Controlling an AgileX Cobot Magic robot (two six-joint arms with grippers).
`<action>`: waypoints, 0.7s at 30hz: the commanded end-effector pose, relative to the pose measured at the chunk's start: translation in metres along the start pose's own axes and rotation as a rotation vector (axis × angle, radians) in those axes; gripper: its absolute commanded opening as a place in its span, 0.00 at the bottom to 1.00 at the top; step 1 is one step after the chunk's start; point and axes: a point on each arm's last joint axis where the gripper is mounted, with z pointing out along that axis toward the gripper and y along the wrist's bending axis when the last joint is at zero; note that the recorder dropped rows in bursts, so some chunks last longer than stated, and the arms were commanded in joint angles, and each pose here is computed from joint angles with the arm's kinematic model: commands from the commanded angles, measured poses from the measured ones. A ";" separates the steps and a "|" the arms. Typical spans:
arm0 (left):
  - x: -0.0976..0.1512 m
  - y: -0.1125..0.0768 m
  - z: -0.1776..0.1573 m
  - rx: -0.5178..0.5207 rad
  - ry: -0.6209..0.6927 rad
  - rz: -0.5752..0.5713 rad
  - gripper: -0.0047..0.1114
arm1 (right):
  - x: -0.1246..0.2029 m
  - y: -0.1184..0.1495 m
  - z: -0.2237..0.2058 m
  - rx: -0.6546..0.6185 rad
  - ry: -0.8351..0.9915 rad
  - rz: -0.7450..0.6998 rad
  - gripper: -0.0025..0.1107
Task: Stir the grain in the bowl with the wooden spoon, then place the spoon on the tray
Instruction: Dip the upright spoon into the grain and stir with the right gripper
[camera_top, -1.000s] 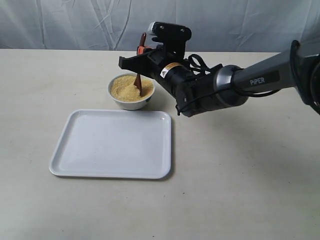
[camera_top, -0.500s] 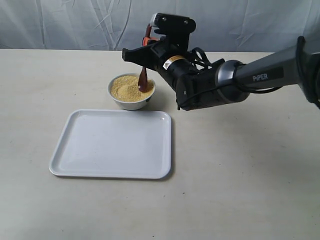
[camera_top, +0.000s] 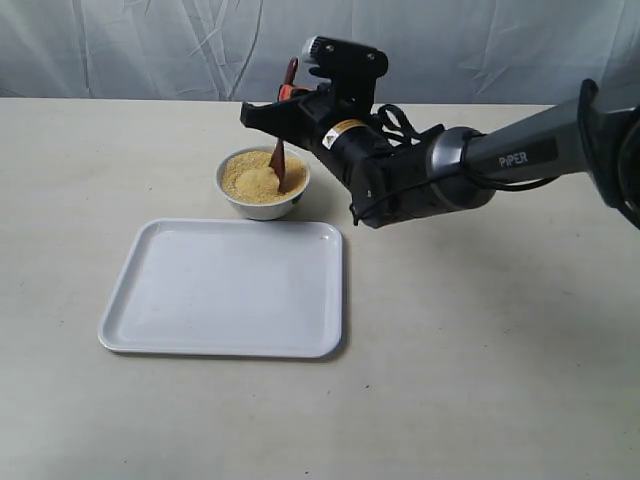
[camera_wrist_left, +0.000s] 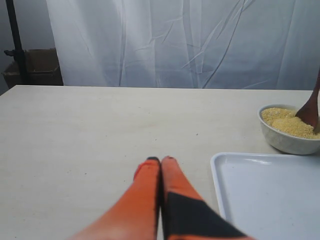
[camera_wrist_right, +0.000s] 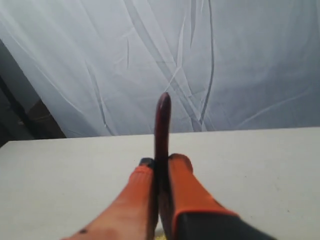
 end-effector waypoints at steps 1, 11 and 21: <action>0.000 0.000 0.000 -0.001 -0.012 0.001 0.04 | -0.024 0.005 -0.004 -0.019 -0.059 -0.021 0.01; 0.000 0.000 0.000 -0.001 -0.012 0.001 0.04 | 0.002 -0.009 0.002 0.059 -0.007 0.002 0.01; 0.000 0.000 0.000 -0.001 -0.012 0.001 0.04 | 0.016 0.000 0.003 0.012 0.021 0.070 0.01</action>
